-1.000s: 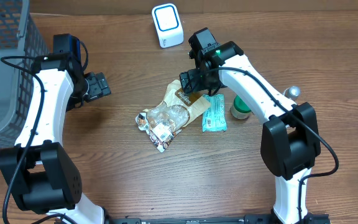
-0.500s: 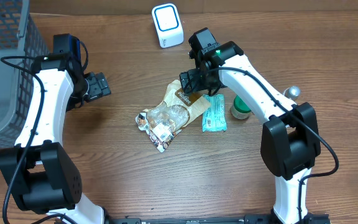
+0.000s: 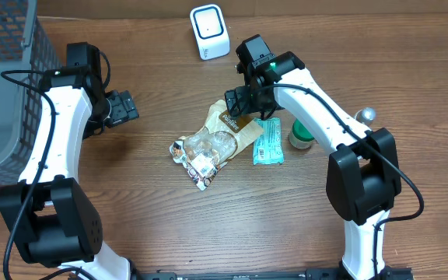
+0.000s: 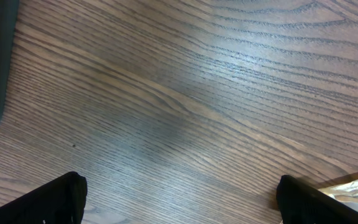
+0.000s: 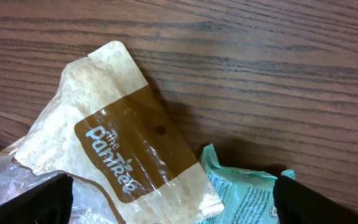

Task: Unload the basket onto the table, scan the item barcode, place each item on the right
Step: 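Open the right gripper and lift it off the pouch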

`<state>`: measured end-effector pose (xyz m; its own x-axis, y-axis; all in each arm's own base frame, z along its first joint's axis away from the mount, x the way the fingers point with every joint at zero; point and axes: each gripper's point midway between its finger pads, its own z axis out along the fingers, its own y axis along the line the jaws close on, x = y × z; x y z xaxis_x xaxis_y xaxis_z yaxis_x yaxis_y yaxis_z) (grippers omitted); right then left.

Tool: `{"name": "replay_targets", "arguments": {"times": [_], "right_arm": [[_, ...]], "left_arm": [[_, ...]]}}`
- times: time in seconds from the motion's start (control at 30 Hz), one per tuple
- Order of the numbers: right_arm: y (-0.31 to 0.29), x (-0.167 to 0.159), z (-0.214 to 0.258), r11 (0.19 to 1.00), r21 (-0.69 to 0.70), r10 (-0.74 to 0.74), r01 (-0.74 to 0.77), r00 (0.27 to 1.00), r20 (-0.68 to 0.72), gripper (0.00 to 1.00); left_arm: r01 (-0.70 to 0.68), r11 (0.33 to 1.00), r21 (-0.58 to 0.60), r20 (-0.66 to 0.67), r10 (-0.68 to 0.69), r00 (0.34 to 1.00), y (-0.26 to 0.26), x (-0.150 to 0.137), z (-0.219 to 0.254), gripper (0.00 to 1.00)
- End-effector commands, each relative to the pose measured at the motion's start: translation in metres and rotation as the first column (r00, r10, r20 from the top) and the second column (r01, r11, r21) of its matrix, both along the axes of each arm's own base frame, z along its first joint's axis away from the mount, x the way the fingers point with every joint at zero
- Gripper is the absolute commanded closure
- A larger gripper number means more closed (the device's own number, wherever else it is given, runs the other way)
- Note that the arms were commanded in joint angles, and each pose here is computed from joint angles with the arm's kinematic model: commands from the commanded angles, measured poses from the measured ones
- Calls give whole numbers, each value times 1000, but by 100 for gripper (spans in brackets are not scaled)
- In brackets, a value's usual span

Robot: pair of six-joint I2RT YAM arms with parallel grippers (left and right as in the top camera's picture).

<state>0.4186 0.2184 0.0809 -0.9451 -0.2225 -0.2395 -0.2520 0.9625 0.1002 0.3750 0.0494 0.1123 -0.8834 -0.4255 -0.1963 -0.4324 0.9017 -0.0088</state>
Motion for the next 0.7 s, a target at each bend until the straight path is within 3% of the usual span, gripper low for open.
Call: {"name": "replay_targets", "arguments": {"times": [0.0,0.33,0.67], "right_arm": [[-1,1,-1,1000,-3,-6,6,1000,4,0],[0,4,9,1000,8,-6,6,1000,27,0],[2,-2,117,997,56,34,-52,962,272,0]], "left_arm": [[-3,1000,13,23,3,1000,2,5,7,0],[-3,1000,14,23,3,1000,2,5,7,0],[-4,1000,14,23,3,1000,2,5,7,0]]}}
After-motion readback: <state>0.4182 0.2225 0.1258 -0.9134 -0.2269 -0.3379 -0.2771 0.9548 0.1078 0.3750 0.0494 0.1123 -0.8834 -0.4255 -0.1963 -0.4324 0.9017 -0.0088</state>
